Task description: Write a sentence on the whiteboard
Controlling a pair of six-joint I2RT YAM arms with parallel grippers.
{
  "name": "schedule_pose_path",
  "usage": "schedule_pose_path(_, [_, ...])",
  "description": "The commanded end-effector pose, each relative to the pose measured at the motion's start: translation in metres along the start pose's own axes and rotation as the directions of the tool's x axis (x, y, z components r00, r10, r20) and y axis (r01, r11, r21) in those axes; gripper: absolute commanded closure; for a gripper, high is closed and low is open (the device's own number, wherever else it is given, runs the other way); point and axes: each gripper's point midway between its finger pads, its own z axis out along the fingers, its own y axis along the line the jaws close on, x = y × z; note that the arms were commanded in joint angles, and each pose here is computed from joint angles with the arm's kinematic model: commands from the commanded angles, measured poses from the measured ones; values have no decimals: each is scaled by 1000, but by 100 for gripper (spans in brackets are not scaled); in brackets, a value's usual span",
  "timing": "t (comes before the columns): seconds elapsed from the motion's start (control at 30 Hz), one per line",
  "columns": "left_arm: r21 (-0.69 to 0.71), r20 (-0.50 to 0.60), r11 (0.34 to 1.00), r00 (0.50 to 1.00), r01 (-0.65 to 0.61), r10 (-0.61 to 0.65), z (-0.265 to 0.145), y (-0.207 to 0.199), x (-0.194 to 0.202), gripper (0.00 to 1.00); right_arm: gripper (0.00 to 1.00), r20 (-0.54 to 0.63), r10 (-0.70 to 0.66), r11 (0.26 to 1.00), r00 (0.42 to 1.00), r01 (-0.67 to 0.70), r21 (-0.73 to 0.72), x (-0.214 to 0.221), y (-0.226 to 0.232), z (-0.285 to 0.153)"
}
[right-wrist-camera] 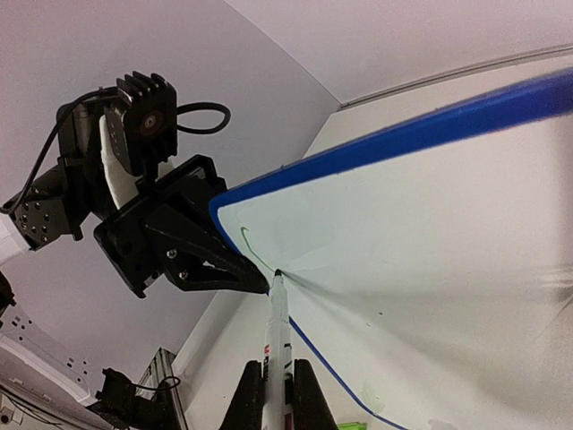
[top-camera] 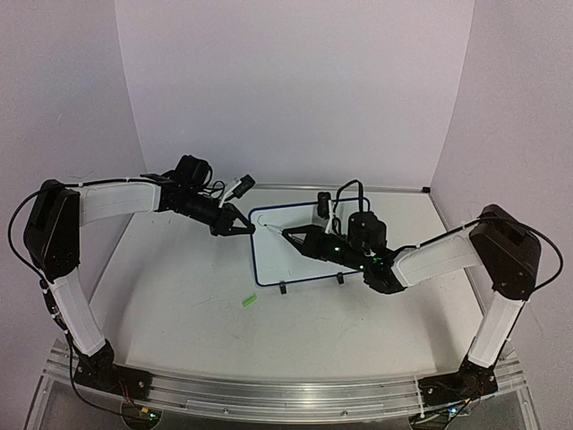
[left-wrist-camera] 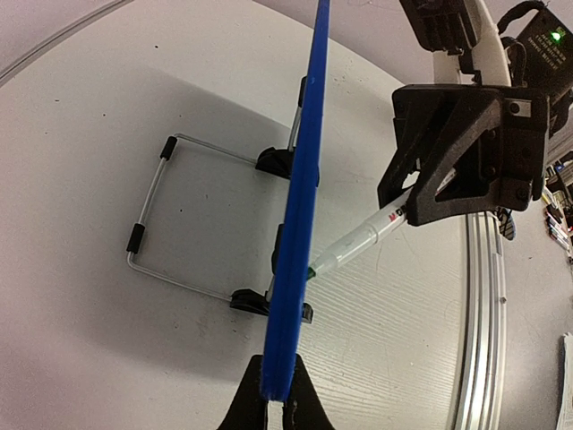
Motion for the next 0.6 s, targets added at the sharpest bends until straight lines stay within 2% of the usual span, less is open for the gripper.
schedule_pose_path(0.0, [-18,-23,1000,1000,-16,15,-4,-4,-4,100,100,107,-15,1000,994,12,29,-28,4,-10])
schedule_pose_path(0.57, [-21,-24,1000,1000,-13,13,-3,-3,-4,100,100,29,17,998,999,-18,63,0,-19,-5])
